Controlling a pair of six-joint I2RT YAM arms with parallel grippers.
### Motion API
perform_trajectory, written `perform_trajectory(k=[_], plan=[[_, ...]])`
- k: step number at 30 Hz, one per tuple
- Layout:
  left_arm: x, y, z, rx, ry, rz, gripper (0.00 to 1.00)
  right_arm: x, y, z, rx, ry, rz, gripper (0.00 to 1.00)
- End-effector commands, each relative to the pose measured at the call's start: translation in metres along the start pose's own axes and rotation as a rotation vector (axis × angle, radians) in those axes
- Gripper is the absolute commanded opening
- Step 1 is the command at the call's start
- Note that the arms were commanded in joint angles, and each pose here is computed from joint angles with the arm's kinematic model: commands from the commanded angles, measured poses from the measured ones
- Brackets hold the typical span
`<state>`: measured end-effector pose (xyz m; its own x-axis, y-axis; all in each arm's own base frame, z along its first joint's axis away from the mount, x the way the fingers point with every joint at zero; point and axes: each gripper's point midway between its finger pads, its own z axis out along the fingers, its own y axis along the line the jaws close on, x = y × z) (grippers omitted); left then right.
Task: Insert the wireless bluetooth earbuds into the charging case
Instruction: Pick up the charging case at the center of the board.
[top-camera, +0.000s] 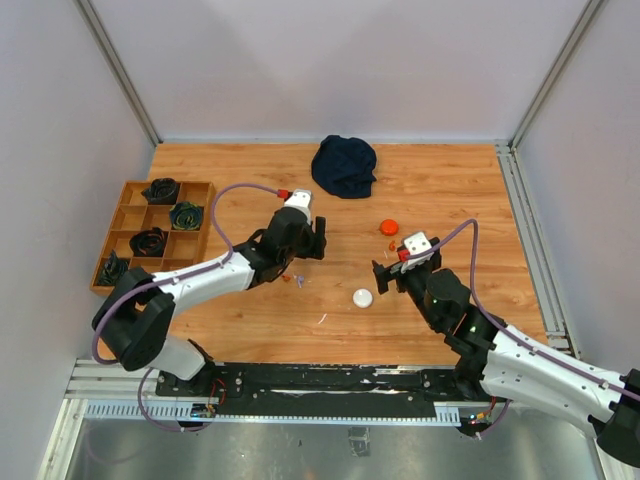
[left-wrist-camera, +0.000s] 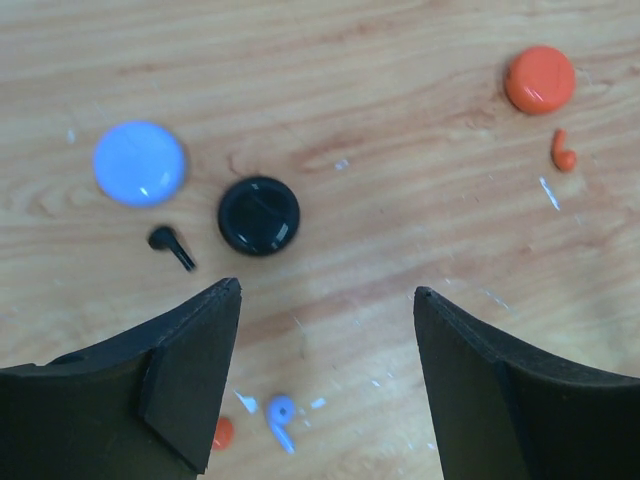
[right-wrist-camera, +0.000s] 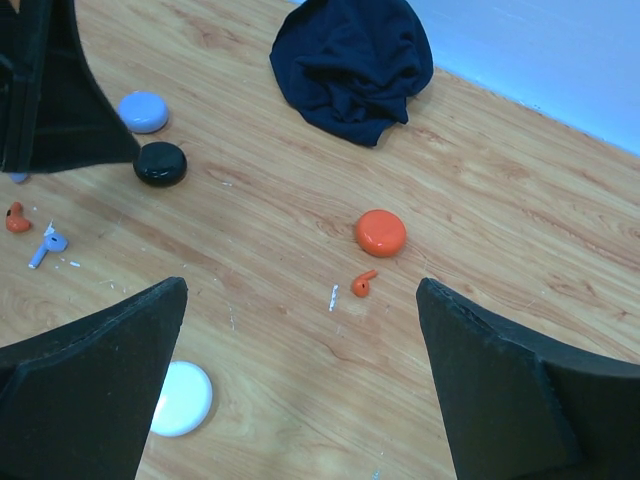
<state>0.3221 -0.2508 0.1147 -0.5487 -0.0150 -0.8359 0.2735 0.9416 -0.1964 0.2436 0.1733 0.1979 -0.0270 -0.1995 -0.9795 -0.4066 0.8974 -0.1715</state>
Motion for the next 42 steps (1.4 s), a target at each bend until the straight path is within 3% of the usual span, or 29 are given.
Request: perform_trajectory(k=[1,8,17,31,42], plan=[[-0.012,0.012,0.019,0.014,0.004,0.142,0.74,-0.001,-0.007,0.001,0.038,-0.017,-0.003,1.0],[-0.015,0.011,0.046,0.155,0.041,0.312,0.73,0.002,-0.004,0.004,0.029,-0.004,-0.018,0.99],[0.0,0.021,0.075,0.203,0.171,0.443,0.72,0.004,-0.003,0.005,0.026,-0.001,-0.025,0.99],[0.023,0.04,0.105,0.155,0.311,0.501,0.67,0.005,-0.004,0.005,0.03,-0.001,-0.027,0.99],[0.04,0.046,0.11,0.138,0.4,0.489,0.57,0.003,-0.004,0.005,0.028,-0.006,-0.024,0.99]])
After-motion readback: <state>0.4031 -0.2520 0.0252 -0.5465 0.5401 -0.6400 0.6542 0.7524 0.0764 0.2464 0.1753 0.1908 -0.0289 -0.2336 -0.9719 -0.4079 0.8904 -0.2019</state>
